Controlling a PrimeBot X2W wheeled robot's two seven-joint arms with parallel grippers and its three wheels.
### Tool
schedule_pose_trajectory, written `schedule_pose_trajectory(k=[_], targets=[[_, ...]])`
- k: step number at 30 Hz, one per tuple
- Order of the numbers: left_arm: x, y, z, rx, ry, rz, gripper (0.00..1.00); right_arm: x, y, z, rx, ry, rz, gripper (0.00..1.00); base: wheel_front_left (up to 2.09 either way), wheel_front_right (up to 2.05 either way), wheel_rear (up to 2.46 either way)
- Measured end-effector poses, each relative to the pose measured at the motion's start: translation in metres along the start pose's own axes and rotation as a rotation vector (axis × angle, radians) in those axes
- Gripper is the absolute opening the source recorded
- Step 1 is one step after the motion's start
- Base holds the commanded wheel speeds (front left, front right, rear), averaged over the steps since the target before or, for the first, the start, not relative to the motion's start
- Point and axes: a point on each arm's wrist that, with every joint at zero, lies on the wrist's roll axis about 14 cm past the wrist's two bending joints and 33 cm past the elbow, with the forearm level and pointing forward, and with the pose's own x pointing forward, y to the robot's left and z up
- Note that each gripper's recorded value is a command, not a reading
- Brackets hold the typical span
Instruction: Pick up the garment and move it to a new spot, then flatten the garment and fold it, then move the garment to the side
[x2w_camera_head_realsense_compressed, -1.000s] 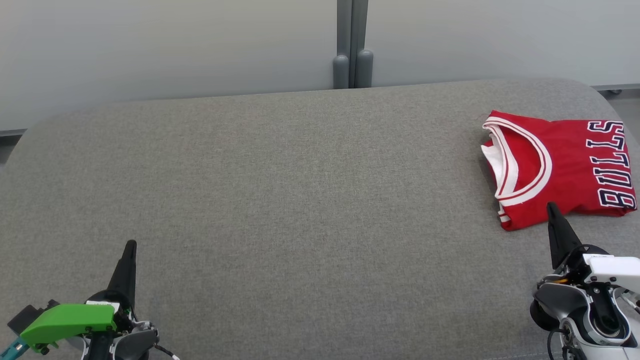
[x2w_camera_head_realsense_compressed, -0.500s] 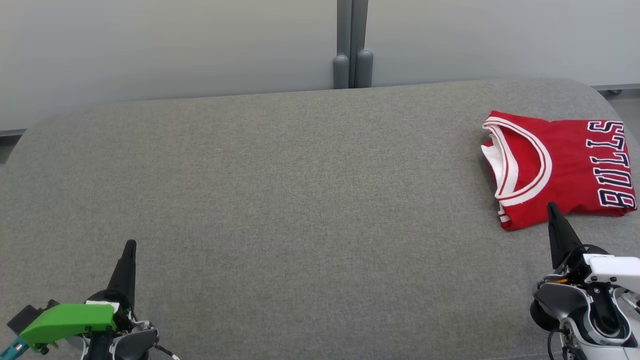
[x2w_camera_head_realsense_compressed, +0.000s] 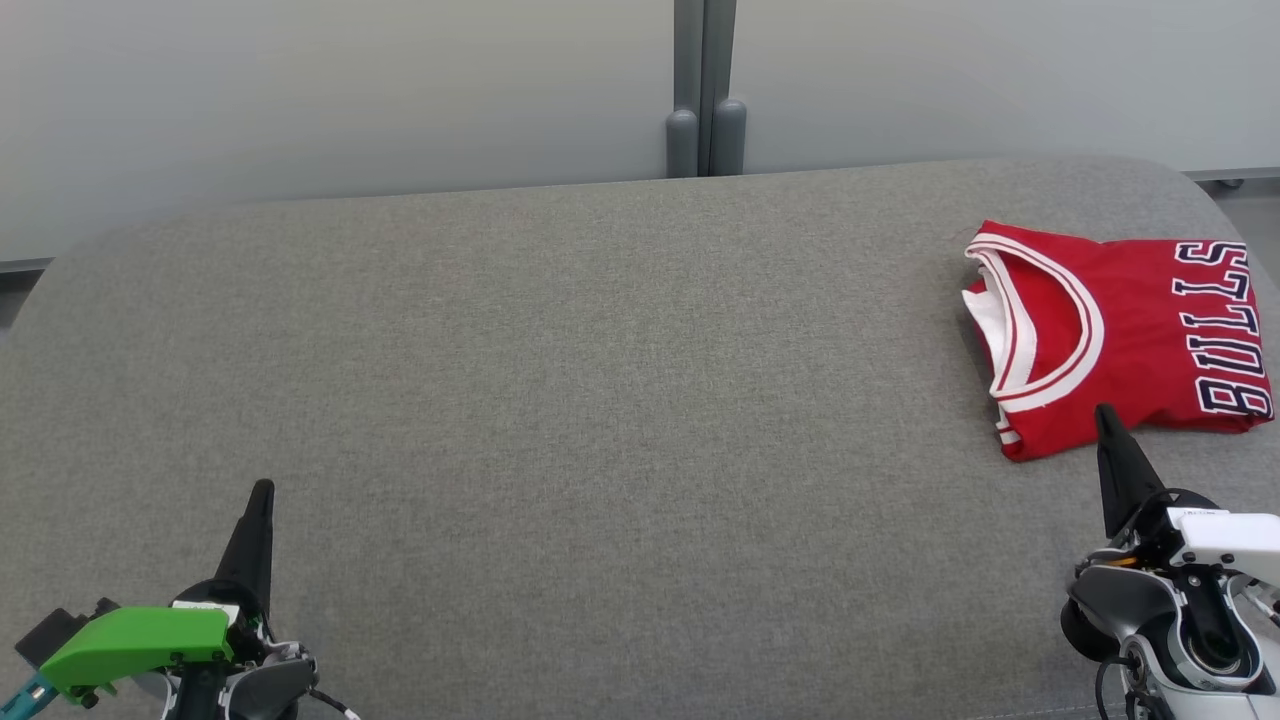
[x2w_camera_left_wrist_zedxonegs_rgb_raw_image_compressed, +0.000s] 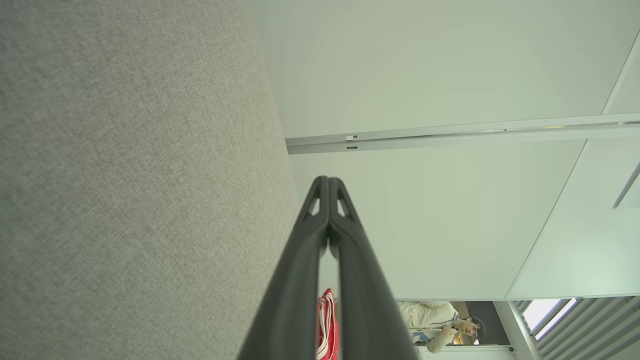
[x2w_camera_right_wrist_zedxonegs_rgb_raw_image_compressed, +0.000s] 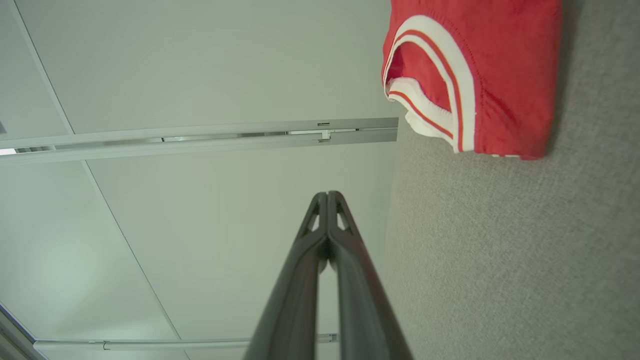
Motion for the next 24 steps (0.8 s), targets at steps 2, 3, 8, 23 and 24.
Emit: schedule_pose_trajectory(k=[2,3,8,23,24], targets=[[0.0,0.0,0.0,0.0,0.0,0.0,0.0,0.0,0.0,-0.0005,0.0,0.004,0.0,0.0,0.0,0.0,0.0],[0.0,0.0,0.0,0.0,0.0,0.0,0.0,0.0,0.0,-0.0007,0.0,0.005,0.0,0.0,0.0,0.0,0.0],[0.0,-0.0003,0.0,0.0,0.0,-0.001,0.0,0.0,0.0001,-0.0007,0.0,0.005,0.0,0.0,0.0,0.0,0.0],[0.0001,-0.0005,0.0001,0.0,0.0,-0.002,0.0,0.0,0.0008,-0.0003,0.0,0.004,0.005,0.0,0.0,0.0,0.0],[0.0001,-0.0006,0.0002,0.0,-0.001,-0.002,0.0,0.0,0.0008,-0.0004,0.0,0.004,0.005,0.0,0.0,0.0,0.0]])
